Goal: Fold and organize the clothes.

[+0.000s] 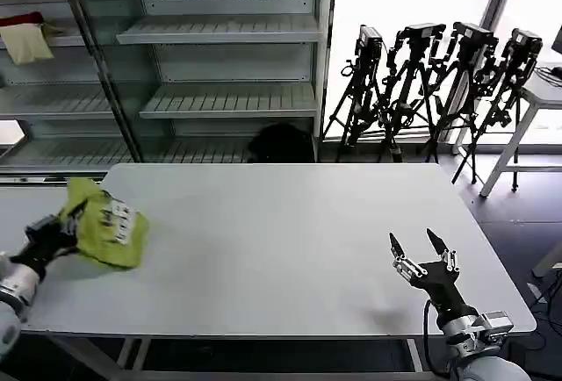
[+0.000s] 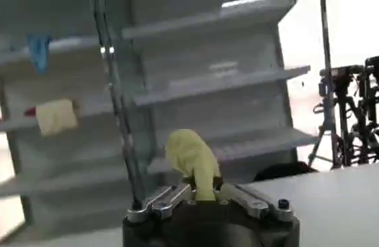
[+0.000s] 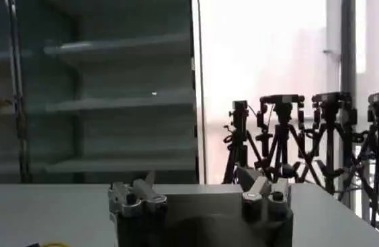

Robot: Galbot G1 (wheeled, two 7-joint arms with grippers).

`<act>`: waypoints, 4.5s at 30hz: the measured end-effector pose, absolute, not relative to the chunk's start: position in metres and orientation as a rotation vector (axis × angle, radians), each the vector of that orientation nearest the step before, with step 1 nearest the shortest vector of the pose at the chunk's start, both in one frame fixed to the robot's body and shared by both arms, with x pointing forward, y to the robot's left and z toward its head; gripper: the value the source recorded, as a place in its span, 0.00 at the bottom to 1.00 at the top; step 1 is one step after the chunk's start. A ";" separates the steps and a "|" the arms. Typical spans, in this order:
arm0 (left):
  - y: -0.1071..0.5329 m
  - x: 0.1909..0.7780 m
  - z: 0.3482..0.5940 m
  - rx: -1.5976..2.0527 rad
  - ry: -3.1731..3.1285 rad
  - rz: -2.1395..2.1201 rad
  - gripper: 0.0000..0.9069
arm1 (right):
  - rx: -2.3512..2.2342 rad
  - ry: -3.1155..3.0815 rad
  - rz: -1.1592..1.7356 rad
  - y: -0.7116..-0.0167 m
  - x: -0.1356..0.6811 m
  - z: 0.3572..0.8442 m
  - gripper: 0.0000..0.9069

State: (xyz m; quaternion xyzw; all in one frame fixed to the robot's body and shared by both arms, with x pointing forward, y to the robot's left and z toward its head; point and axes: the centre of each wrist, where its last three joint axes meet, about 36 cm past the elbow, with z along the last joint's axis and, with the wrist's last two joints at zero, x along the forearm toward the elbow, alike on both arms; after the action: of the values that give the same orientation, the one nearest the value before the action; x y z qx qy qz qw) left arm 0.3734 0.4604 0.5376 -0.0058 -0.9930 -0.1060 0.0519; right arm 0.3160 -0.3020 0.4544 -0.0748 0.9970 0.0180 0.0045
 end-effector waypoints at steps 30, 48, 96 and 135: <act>0.285 0.425 0.422 -0.694 -2.793 -0.525 0.03 | -0.279 3.130 0.070 -0.283 0.320 0.451 0.96; 0.197 0.472 0.484 -0.374 -2.942 -0.512 1.00 | -0.306 3.141 0.093 -0.270 0.328 0.449 1.00; 0.246 0.329 0.490 -0.177 -3.062 -0.358 1.00 | -0.734 3.523 0.379 -0.056 0.475 0.445 0.78; 0.245 0.326 0.480 -0.187 -3.038 -0.338 1.00 | -0.653 3.491 0.541 -0.065 0.478 0.432 0.41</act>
State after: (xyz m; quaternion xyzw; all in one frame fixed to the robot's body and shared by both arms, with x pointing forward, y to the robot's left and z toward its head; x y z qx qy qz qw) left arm 0.3256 0.2447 0.4800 -0.0609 -0.9912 -0.1102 0.0397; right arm 0.4778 -0.0652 0.4322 -0.1772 0.9472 0.1467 -0.2234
